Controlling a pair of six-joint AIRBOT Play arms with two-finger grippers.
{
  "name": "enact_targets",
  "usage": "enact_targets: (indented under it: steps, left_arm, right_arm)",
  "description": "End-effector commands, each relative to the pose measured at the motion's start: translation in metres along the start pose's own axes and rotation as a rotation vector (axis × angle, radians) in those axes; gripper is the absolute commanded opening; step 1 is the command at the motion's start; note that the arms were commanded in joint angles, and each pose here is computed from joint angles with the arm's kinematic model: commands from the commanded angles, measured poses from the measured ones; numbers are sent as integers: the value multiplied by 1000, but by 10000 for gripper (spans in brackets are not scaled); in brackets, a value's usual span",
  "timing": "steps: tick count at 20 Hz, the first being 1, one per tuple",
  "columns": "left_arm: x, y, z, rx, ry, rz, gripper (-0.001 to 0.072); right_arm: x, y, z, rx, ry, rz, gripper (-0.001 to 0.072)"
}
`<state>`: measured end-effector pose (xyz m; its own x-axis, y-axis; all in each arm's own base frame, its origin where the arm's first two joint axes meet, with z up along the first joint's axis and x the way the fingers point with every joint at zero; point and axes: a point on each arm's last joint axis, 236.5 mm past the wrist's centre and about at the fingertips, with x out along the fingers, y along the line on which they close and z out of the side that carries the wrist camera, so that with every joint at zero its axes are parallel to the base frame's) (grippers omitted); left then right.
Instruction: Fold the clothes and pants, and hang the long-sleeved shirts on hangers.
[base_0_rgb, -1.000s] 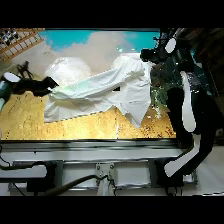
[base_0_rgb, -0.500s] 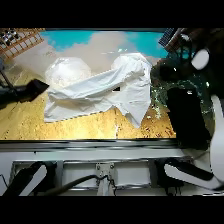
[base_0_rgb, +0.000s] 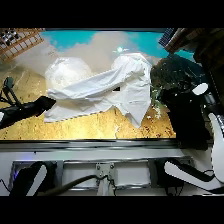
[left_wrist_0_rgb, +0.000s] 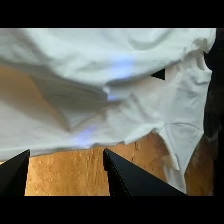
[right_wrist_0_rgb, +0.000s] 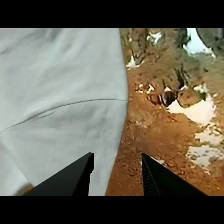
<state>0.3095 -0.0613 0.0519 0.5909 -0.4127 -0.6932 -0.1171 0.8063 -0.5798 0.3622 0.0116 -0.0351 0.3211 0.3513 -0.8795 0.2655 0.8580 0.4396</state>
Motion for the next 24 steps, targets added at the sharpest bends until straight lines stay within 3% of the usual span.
enact_targets:
  steps: [1, 18, 20, 22, 23, 24]
  left_arm:
    - [1, 3, -2, 7, -3, 7, 458]
    - [1, 5, 1, 13, -16, 15, 458]
    - [1, 5, 1, 14, -16, 17, 458]
    - [0, 11, 0, 32, -10, 45, 458]
    - [0, 18, -2, 52, -1, 73, 458]
    - [-1, 28, -6, 68, 17, 112, 458]
  right_arm:
    - [32, -8, -1, 74, 55, 47, 382]
    - [75, -1, 11, 92, 59, 85, 330]
    - [84, 8, 8, 63, 64, 83, 272]
    - [89, 15, 10, 47, 45, 81, 145]
    - [88, 17, 15, 50, 29, 85, 47]
    - [86, 19, 20, 56, 15, 93, 28]
